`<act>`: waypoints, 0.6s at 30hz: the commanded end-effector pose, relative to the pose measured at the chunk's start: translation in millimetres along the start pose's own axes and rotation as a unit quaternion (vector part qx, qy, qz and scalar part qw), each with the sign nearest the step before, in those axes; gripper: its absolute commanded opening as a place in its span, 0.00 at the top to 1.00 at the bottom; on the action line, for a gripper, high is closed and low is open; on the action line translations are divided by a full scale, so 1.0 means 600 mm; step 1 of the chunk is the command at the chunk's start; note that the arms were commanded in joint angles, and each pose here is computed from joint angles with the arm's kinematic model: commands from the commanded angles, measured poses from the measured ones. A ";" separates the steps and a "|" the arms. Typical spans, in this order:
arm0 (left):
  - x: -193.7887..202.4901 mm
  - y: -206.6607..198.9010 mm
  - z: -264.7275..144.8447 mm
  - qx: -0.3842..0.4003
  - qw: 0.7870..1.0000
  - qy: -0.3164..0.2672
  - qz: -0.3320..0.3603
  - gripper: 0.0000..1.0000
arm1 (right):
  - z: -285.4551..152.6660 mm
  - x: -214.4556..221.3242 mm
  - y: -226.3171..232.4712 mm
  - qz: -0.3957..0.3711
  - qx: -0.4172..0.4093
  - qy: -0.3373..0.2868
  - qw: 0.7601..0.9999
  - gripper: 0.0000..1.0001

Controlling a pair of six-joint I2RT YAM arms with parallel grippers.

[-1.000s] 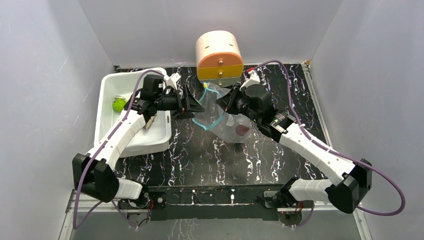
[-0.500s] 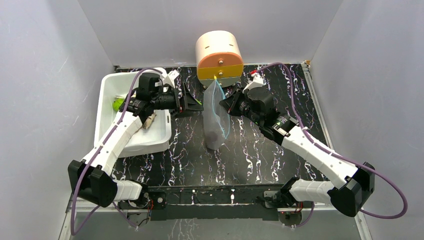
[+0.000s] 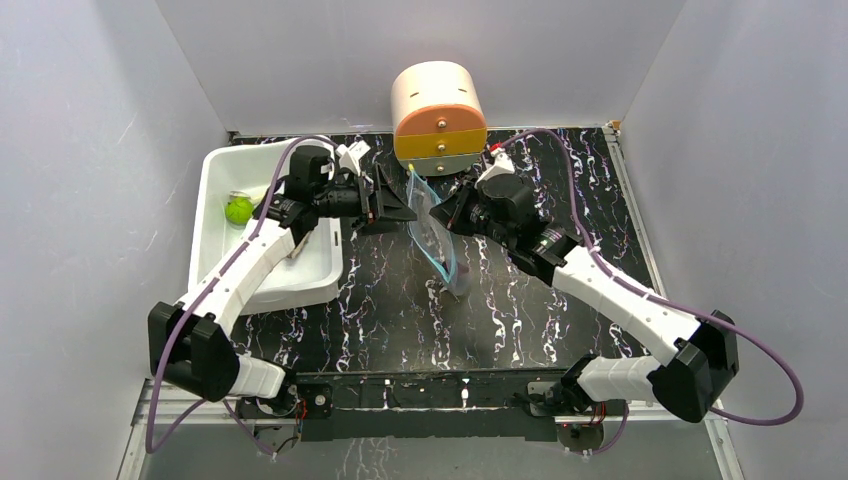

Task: Place the food in the zip-top bag and seal the zipper
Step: Adjust the zipper food storage bag at the center of the board.

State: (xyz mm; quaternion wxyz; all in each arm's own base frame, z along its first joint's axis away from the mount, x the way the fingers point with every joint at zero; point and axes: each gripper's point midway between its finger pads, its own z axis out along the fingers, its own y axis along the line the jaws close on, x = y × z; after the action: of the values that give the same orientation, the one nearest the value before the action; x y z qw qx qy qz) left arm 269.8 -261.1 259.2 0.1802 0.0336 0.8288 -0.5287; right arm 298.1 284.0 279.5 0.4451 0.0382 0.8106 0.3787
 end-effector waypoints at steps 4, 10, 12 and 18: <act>-0.018 0.003 0.003 -0.040 0.998 -0.005 0.055 0.20 | 0.018 0.000 0.037 0.012 -0.029 -0.002 1.000 1.00; -0.020 0.056 0.002 -0.120 0.991 -0.003 0.061 0.45 | 0.019 0.001 0.022 0.006 -0.007 -0.007 1.000 1.00; -0.019 0.050 0.006 -0.112 0.992 -0.005 0.064 0.51 | 0.013 0.000 0.002 -0.001 0.020 -0.013 1.000 1.00; -0.025 0.011 0.004 -0.088 0.993 -0.006 0.076 1.00 | -0.026 -0.057 -0.041 -0.069 0.107 -0.069 0.989 1.00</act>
State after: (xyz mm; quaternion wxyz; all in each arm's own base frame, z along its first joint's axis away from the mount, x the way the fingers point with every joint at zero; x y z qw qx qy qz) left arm 287.9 -253.2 228.0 0.2062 0.0567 0.8789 -0.4263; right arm 302.1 281.5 247.3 0.4374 0.0461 0.8382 0.3223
